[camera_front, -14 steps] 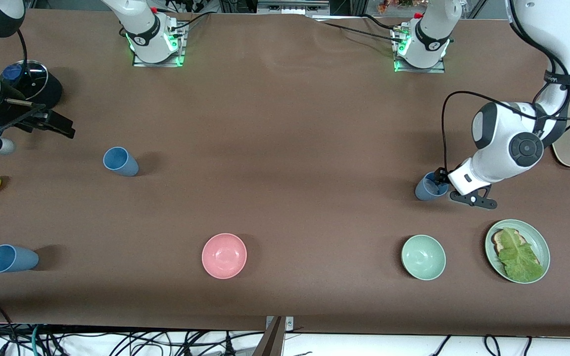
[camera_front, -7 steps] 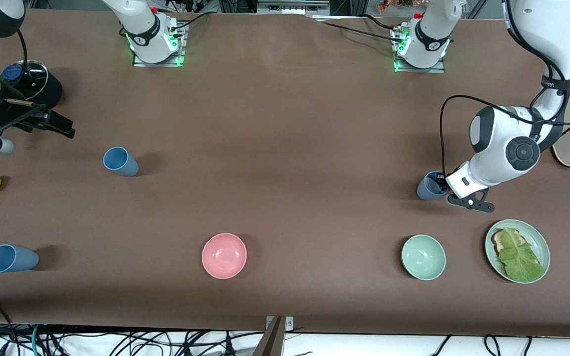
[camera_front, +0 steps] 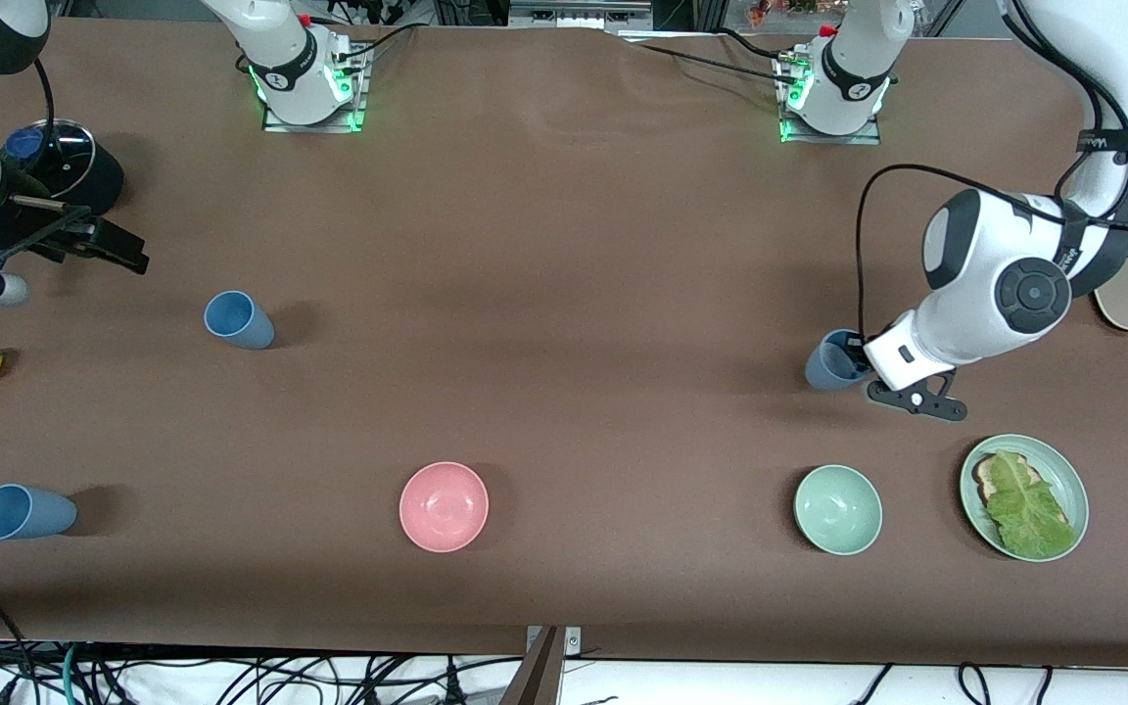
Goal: Stack blue cups with both arms
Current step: 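Lift the blue cup with the left gripper and set it mid-table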
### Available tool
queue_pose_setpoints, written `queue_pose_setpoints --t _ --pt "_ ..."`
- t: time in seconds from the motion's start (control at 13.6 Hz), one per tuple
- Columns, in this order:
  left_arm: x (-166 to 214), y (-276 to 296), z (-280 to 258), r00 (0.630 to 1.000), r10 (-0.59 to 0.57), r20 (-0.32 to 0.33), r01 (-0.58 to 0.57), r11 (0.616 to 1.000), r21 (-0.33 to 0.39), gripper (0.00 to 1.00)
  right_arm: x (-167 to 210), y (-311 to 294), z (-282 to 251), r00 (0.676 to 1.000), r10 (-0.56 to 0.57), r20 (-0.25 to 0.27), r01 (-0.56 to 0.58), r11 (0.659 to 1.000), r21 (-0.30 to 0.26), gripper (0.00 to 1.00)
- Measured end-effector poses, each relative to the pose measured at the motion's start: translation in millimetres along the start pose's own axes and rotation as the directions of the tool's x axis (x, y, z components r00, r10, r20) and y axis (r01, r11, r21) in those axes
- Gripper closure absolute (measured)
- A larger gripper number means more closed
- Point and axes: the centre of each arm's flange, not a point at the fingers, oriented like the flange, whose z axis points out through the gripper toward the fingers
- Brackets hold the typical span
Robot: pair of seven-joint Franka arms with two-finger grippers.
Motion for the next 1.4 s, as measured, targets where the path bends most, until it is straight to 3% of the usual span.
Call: queue_pose_setpoints --t 0.51,0.81,1.03,1.32,1.4 --pt "-22.7 215.0 0.2 0.976 -0.216 0.043 0.217 0.975 -0.043 0.99 -0.3 -0.1 0.6 1.000 0.000 0.003 0.000 1.000 -0.001 0.00" --pt "-26.7 320.7 29.1 0.967 -0.237 0.098 0.245 0.966 -0.079 0.99 -0.3 -0.1 0.9 1.000 0.000 0.004 0.000 1.000 -0.001 0.00" --pt "-21.9 358.6 62.5 0.972 -0.201 0.124 0.214 0.971 -0.102 0.99 -0.3 -0.2 1.3 1.000 0.001 0.005 -0.001 1.000 -0.001 0.00" --pt "-13.3 357.0 84.0 0.975 -0.194 0.108 0.204 0.975 -0.089 0.99 0.0 -0.1 3.9 1.000 0.016 0.010 -0.016 1.000 -0.002 0.00" --pt "-12.4 356.6 83.7 0.975 -0.194 0.106 0.204 0.975 -0.089 0.94 0.1 -0.1 4.3 1.000 0.017 0.011 -0.017 1.000 -0.002 0.00"
